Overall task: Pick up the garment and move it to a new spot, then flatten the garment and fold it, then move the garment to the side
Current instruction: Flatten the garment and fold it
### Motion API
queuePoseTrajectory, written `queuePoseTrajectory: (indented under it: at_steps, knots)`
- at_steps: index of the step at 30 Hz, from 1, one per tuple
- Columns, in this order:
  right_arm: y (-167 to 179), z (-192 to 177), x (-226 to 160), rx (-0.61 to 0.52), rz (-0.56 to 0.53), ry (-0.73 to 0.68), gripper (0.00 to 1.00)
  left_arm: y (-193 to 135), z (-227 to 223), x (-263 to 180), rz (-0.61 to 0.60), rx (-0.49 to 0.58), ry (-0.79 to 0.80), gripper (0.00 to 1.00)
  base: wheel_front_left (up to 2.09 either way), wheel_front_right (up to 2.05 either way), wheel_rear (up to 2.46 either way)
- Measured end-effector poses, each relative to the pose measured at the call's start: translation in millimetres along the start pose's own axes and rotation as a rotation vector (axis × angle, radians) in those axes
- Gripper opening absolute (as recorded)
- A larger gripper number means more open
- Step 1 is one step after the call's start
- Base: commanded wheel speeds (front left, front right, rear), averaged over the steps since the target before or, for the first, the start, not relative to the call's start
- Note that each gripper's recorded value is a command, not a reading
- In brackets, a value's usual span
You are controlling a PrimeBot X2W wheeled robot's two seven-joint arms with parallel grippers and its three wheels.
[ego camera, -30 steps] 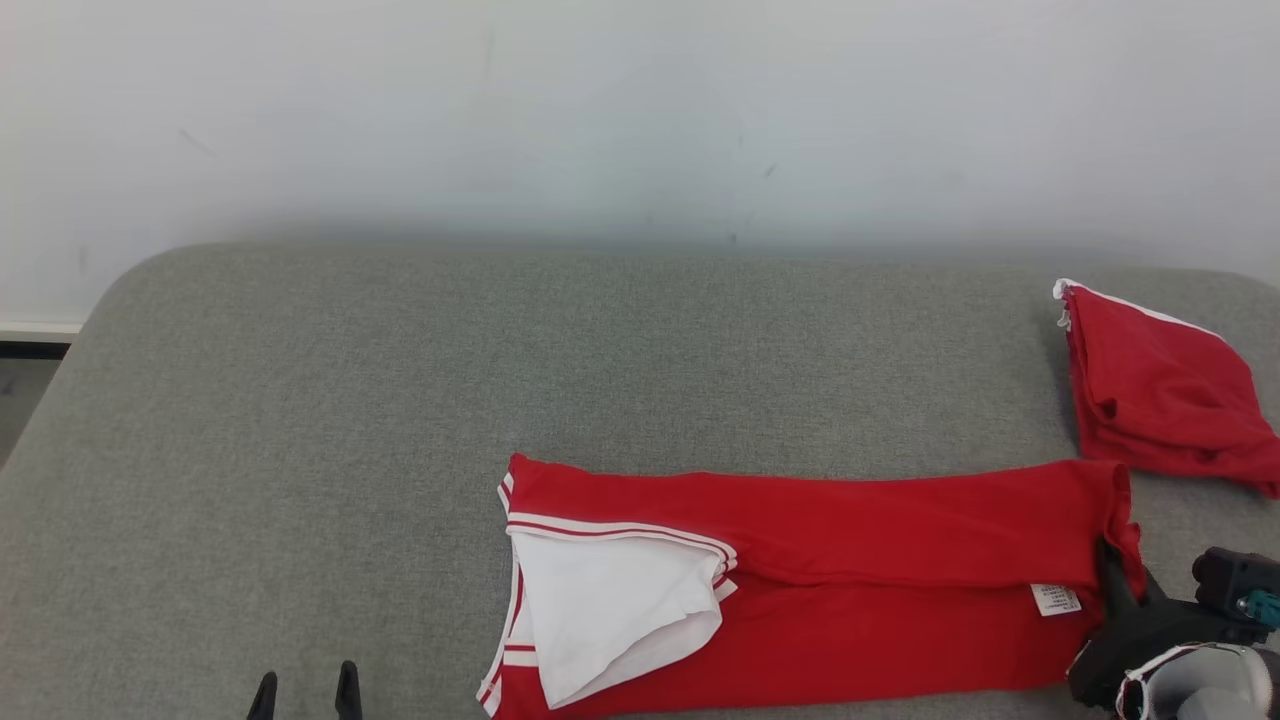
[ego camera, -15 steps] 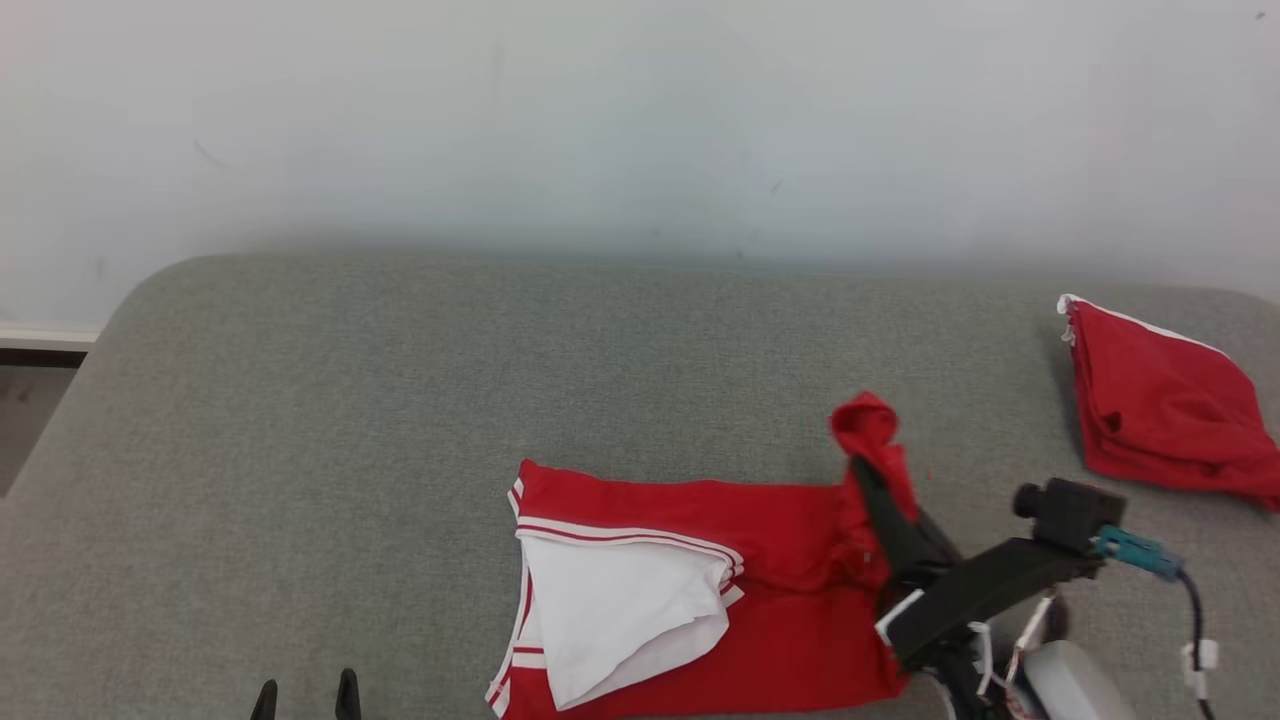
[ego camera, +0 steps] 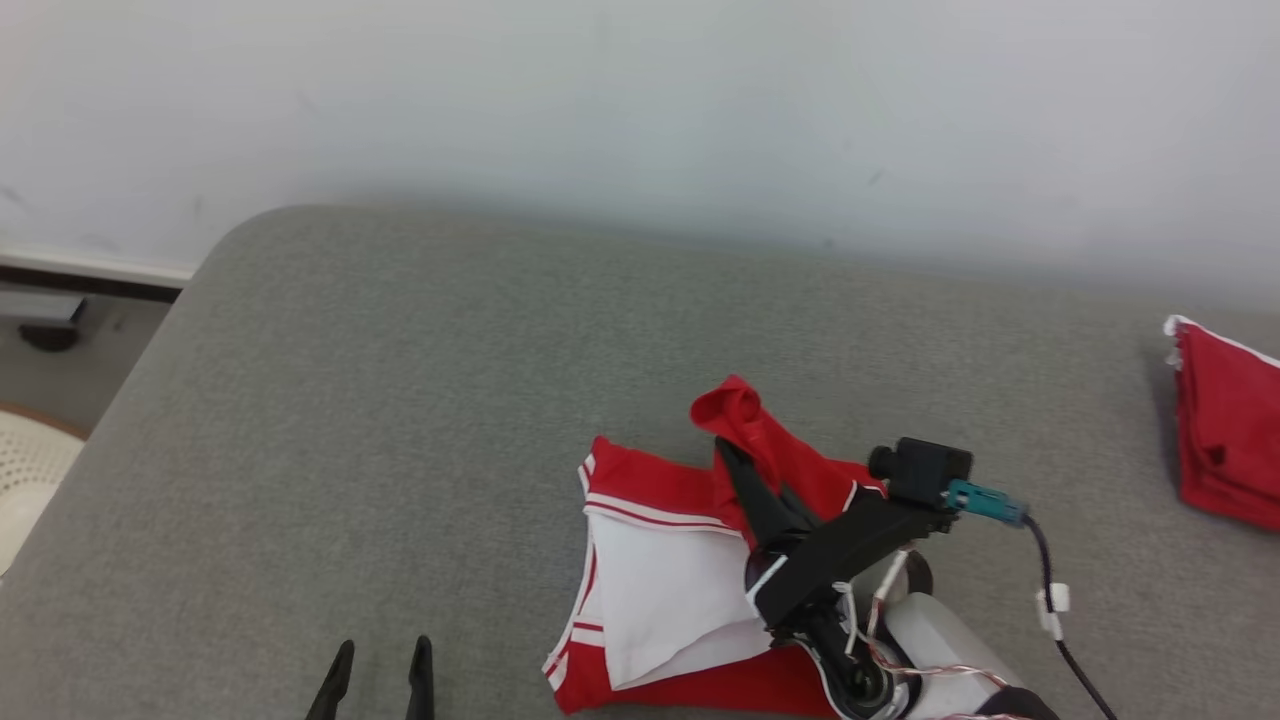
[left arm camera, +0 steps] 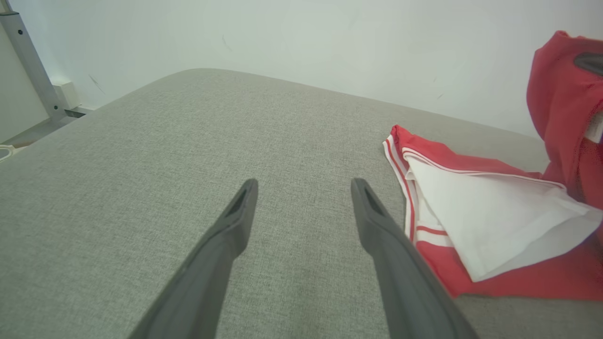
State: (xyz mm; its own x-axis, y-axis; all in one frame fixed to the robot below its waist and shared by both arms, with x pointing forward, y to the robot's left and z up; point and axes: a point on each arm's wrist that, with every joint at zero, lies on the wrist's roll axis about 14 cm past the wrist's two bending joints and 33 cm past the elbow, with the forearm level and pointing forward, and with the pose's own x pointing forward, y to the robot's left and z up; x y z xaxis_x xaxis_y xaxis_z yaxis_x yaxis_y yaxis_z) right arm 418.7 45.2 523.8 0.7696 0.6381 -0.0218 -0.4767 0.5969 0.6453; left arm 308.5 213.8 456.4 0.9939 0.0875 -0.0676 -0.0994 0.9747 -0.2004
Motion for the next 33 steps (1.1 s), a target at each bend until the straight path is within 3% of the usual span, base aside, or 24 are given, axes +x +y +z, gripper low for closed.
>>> queuePoseTrajectory:
  at_steps: [6, 15, 16, 17, 18, 25, 30, 33]
  knots:
    - [14.7, -34.6, 22.5, 0.003, 0.045, 0.09, 0.0, 5.2, -0.6, -4.2, 0.024, -0.013, 0.002, 1.0, 0.0, 0.0, 0.0]
    - [5.8, -71.1, 32.7, -0.028, 0.024, 0.188, 0.0, 11.5, -2.2, -6.8, 0.052, -0.02, 0.009, 1.0, 0.0, 0.0, 0.0]
    - [4.3, -73.8, 32.9, -0.029, 0.02, 0.197, 0.24, 12.2, -1.7, -6.0, 0.054, -0.02, 0.008, 1.0, 0.0, 0.0, 0.0]
    - [3.8, -75.6, 33.4, -0.035, 0.02, 0.201, 0.75, 13.1, -0.8, -5.1, 0.058, -0.018, 0.006, 1.0, 0.0, 0.0, 0.0]
    - [3.8, -76.3, 33.9, -0.041, 0.022, 0.204, 1.0, 13.4, -0.6, -4.6, 0.059, -0.018, 0.006, 1.0, 0.0, 0.0, 0.0]
    - [13.5, -51.9, 41.5, -0.109, 0.059, 0.14, 1.0, 14.2, 0.9, -0.3, 0.061, -0.023, 0.001, 1.0, 0.0, 0.0, 0.0]
    - [11.6, 8.2, 46.7, -0.199, 0.063, -0.025, 1.0, 11.3, 3.3, 3.5, 0.049, -0.023, -0.007, 1.0, 0.0, 0.0, 0.0]
    - [-8.7, 37.7, 32.9, -0.269, 0.023, -0.11, 1.0, 9.2, 1.7, 2.9, 0.042, -0.021, -0.003, 1.0, 0.0, 0.0, 0.0]
